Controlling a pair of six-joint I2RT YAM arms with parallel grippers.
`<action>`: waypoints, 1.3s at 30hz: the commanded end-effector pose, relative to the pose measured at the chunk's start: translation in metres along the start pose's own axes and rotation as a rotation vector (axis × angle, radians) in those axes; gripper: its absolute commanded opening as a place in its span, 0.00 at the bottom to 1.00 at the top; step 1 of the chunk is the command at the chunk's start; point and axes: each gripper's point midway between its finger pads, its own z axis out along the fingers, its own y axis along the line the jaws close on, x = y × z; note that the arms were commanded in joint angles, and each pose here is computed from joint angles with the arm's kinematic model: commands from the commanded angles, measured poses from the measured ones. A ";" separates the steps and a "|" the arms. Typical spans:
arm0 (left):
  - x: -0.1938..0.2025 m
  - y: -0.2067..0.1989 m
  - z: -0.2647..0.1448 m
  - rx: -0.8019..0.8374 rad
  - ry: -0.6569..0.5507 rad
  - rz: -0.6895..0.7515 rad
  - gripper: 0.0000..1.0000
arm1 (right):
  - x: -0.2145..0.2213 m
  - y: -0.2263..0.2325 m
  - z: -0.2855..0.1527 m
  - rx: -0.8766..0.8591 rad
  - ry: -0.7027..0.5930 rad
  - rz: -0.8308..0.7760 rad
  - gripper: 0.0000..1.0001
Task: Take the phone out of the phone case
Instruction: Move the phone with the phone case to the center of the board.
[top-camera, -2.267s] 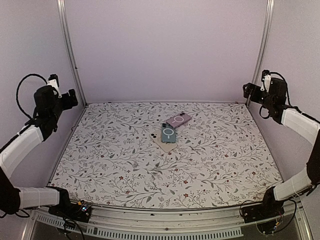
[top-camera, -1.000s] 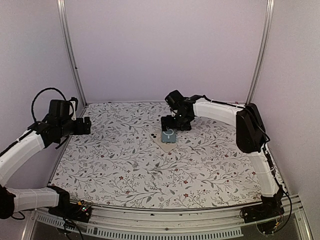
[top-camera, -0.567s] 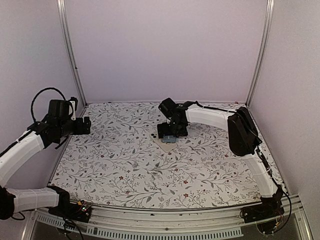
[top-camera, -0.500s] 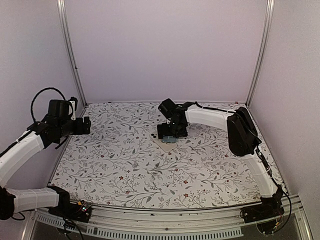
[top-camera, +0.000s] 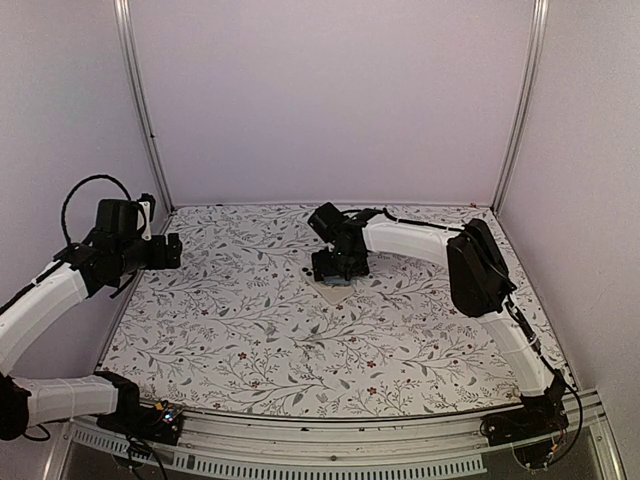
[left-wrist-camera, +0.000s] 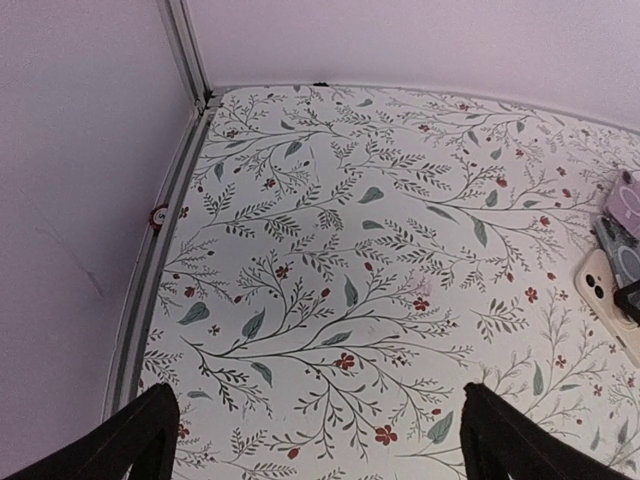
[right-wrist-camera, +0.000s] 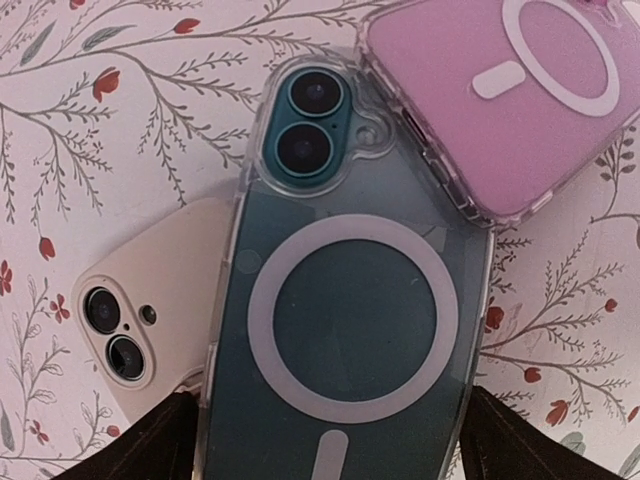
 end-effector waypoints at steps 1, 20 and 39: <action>-0.008 -0.004 -0.005 0.021 -0.028 0.010 0.99 | 0.022 -0.002 0.023 0.061 0.034 -0.033 0.82; -0.006 -0.002 -0.004 0.003 -0.030 0.018 0.99 | 0.062 0.003 -0.045 -0.046 0.032 -0.094 0.47; -0.009 -0.010 -0.007 0.058 -0.053 0.029 0.99 | 0.140 -0.009 -0.128 -0.321 -0.023 -0.245 0.43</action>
